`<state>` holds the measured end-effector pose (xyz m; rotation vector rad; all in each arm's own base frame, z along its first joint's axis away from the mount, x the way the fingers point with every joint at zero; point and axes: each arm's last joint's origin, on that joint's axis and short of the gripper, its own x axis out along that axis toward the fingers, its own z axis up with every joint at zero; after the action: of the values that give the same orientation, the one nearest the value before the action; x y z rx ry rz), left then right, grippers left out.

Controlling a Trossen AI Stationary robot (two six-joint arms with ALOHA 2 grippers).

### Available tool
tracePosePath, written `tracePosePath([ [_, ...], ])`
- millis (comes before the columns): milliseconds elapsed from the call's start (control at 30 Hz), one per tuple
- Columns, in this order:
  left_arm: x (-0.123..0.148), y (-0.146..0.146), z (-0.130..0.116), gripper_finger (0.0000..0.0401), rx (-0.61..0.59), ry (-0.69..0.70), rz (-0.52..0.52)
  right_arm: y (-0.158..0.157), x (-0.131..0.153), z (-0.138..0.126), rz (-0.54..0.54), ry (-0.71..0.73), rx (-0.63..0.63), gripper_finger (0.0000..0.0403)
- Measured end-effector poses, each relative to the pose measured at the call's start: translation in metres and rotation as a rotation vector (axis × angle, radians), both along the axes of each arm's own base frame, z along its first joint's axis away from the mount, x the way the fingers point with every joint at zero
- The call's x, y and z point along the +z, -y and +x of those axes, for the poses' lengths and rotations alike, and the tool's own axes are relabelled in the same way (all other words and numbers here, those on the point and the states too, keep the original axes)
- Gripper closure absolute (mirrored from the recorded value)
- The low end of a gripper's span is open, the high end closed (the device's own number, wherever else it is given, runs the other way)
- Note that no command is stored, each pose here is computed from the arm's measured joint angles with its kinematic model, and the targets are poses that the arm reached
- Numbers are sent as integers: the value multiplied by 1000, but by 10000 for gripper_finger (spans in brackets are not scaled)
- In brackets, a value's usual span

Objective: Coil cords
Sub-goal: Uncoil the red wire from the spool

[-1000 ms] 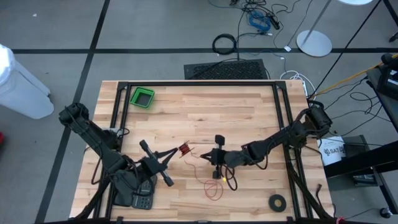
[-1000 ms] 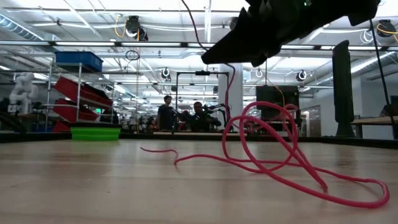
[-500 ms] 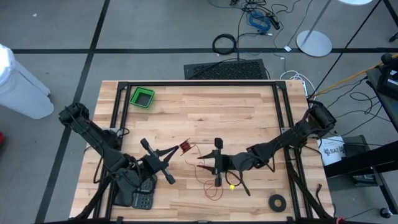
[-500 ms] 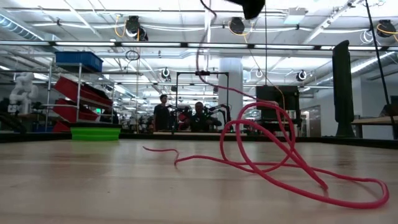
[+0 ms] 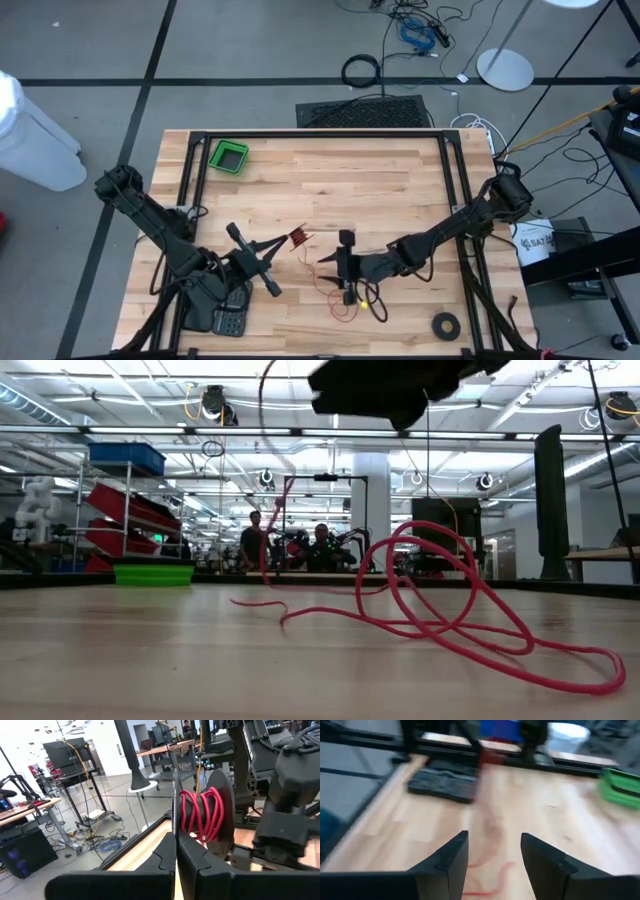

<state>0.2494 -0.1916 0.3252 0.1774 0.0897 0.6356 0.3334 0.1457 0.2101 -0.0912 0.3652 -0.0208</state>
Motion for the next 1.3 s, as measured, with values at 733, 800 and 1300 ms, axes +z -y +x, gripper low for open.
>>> tracePosePath([
  [733, 0, -1, 0, 397, 2, 4, -5, 4, 31, 15, -102, 422, -129, 234],
  [800, 0, -1, 1, 397, -3, 4, -8, 5, 26, 19, -98, 433, -123, 234],
  [1300, 0, -1, 2, 397, -20, 2, -10, 8, 27, 23, -55, 532, -160, 287],
])
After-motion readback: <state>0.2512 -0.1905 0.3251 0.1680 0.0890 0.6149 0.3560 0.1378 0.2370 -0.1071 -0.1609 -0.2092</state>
